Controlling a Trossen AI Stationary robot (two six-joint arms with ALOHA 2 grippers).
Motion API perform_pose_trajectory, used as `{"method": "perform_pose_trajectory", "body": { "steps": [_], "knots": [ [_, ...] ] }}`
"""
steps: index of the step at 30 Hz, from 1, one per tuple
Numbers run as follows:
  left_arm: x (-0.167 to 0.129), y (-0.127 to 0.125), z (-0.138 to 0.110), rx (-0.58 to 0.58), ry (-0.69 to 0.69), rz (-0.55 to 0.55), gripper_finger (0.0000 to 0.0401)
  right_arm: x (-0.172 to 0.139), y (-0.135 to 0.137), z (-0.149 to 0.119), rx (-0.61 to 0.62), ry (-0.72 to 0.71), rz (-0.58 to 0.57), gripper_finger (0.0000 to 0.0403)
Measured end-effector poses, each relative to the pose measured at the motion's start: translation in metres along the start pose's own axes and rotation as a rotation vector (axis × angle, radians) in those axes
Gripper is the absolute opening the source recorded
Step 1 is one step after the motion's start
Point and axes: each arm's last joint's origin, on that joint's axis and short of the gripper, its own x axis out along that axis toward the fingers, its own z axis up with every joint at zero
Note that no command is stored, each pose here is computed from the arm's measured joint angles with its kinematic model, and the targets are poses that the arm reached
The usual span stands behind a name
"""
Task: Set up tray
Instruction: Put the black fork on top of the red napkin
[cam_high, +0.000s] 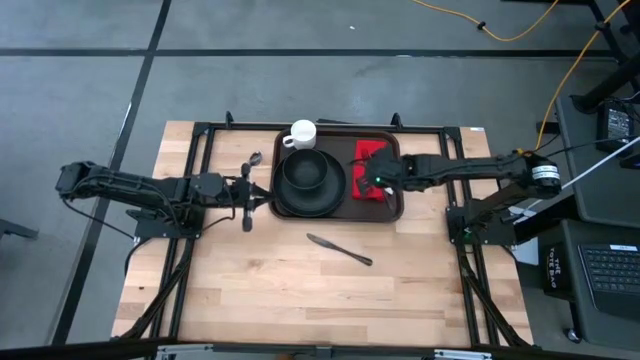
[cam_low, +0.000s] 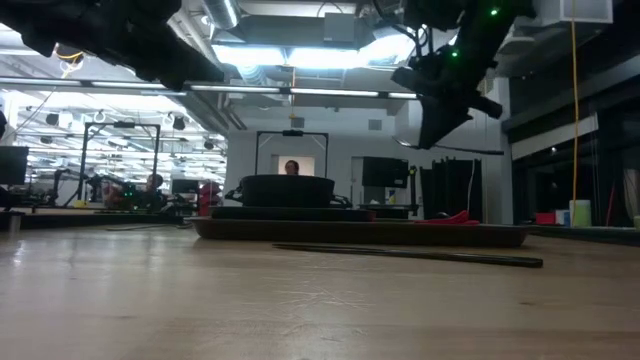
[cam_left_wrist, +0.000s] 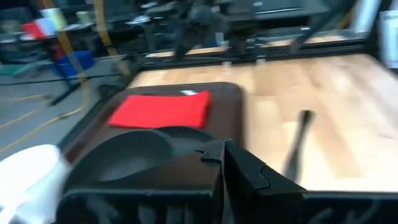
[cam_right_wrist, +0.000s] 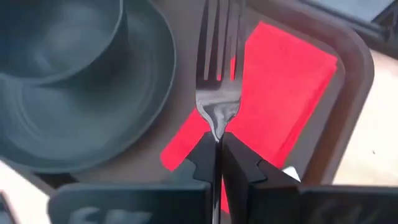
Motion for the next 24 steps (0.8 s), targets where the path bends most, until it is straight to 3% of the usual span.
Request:
{"method": "perform_pose_trajectory", "body": {
  "steps": [8,14,19,24],
  "knots": [
    [0.001,0.014,-0.006,0.012,0.071,0.183,0.0002,0.009,-0.01,0.018,0.067,-0.047,-0.007,0.0017],
    [0.001,0.024,-0.007,0.06,0.088,0.246,0.0002,0.014,-0.016,0.029,0.151,-0.074,0.01,0.0017],
    [0.002,0.03,-0.008,0.08,0.096,0.265,0.0002,0.021,-0.02,0.035,0.185,-0.074,0.011,0.0017],
    [0.002,0.033,-0.009,0.098,0.088,0.176,0.0003,0.045,-0.025,0.038,0.209,-0.005,-0.01,0.0017]
  ]
}}
